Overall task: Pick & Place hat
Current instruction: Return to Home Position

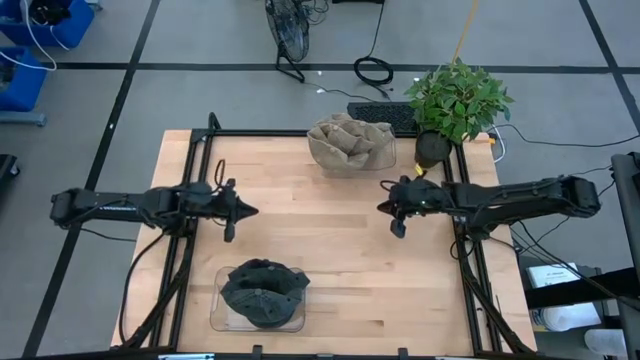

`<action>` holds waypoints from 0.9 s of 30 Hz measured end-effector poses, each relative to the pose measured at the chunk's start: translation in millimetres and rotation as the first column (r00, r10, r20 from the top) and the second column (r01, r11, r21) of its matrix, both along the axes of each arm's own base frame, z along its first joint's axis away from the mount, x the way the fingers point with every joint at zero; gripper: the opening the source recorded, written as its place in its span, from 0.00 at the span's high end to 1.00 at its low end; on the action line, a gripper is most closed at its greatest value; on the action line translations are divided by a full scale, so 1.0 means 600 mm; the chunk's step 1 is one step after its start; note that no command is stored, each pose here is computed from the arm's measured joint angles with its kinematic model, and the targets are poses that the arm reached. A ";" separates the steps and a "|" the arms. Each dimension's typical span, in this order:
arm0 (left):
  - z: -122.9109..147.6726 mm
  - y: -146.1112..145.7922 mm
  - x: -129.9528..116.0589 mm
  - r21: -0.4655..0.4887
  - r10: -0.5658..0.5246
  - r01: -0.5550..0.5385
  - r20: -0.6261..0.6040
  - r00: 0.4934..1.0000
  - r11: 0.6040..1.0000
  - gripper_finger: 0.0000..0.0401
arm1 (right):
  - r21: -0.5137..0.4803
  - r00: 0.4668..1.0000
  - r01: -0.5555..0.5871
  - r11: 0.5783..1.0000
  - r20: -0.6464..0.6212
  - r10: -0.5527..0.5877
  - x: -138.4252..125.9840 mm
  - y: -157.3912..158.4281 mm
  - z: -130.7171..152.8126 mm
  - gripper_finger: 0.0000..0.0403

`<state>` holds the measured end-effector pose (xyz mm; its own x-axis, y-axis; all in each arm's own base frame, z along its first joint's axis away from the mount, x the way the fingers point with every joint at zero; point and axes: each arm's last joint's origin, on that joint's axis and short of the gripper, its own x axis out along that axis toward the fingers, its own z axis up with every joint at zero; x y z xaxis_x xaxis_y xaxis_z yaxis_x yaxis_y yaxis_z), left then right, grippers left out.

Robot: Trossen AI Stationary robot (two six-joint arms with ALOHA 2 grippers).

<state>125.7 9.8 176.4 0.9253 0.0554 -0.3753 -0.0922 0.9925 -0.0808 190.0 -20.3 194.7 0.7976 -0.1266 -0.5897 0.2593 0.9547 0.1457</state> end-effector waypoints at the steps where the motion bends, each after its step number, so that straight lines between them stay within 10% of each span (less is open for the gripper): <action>1: -0.002 -0.001 -0.004 -0.011 0.000 0.000 0.010 1.000 1.000 0.99 | 0.005 1.000 0.001 1.000 0.008 -0.001 -0.004 0.001 0.002 1.00; 27: -0.019 -0.013 -0.040 0.168 -0.202 0.154 0.325 0.924 0.974 0.99 | -0.010 0.993 0.003 1.000 0.120 -0.002 -0.035 0.006 0.036 1.00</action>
<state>101.7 1.9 165.3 0.9948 -0.0939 -0.0389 0.0962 0.9935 0.0613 169.1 -16.8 216.3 0.8620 -0.1339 -0.4888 0.2427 0.9558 0.1662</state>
